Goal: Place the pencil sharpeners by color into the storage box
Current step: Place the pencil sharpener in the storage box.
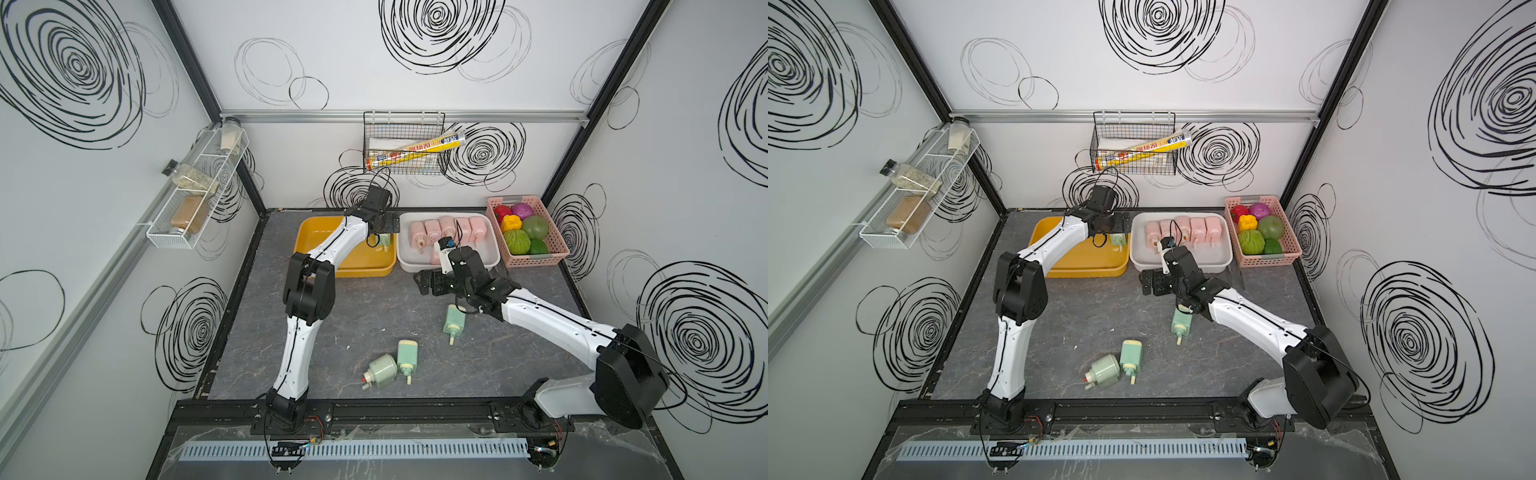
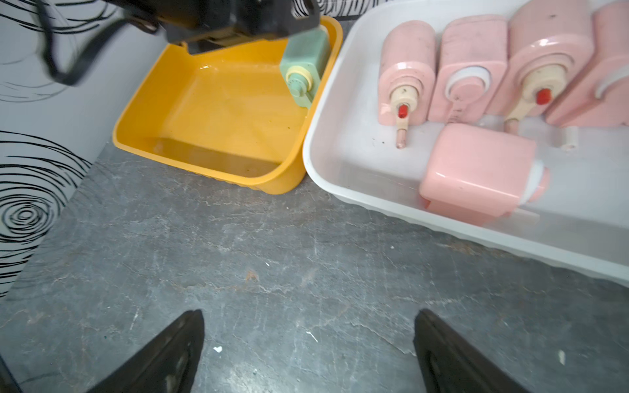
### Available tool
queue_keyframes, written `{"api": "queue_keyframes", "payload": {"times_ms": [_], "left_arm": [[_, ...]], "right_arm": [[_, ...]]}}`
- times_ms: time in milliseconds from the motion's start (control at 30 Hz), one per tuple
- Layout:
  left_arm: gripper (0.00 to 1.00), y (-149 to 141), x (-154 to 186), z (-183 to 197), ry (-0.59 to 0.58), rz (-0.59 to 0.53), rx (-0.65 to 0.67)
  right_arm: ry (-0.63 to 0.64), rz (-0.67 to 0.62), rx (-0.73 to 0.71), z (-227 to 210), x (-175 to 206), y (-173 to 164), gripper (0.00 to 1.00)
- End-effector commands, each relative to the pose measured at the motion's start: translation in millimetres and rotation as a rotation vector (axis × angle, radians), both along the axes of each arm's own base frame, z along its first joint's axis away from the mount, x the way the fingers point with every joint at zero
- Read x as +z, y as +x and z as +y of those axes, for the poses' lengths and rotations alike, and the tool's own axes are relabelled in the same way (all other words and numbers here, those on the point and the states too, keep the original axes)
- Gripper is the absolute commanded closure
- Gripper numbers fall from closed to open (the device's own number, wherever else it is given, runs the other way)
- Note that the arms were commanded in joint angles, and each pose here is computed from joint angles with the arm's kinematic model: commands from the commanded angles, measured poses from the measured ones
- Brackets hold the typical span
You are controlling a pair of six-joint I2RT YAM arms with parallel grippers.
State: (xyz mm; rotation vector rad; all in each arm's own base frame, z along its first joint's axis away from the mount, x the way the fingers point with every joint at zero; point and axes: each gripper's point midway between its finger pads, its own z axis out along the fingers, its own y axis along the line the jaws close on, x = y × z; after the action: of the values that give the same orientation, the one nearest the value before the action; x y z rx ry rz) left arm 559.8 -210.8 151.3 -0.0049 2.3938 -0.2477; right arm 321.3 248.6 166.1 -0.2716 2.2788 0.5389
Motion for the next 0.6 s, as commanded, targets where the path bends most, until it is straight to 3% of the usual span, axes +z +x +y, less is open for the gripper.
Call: {"api": "queue_keyframes", "payload": {"times_ms": [0, 100, 267, 433, 567], "left_arm": [[0.01, -12, 55, -23, -0.076, -0.148, -0.06], [0.01, -33, 72, -33, -0.086, -0.182, -0.094], [0.01, -80, 82, -60, -0.12, -0.228, -0.184], [0.01, -129, 79, -85, -0.126, -0.234, -0.233], [0.01, -171, 72, -99, -0.162, -0.223, -0.286]], "right_arm": [[-0.127, 0.027, -0.131, -43, -12, -4, 0.0], [-0.146, 0.087, -0.212, -73, -21, -8, 0.0], [-0.026, 0.137, -0.245, -89, -22, -23, 0.0], [0.123, 0.201, -0.246, -89, -25, -34, 0.0], [0.129, 0.286, -0.307, -100, -40, -48, 0.0]]}}
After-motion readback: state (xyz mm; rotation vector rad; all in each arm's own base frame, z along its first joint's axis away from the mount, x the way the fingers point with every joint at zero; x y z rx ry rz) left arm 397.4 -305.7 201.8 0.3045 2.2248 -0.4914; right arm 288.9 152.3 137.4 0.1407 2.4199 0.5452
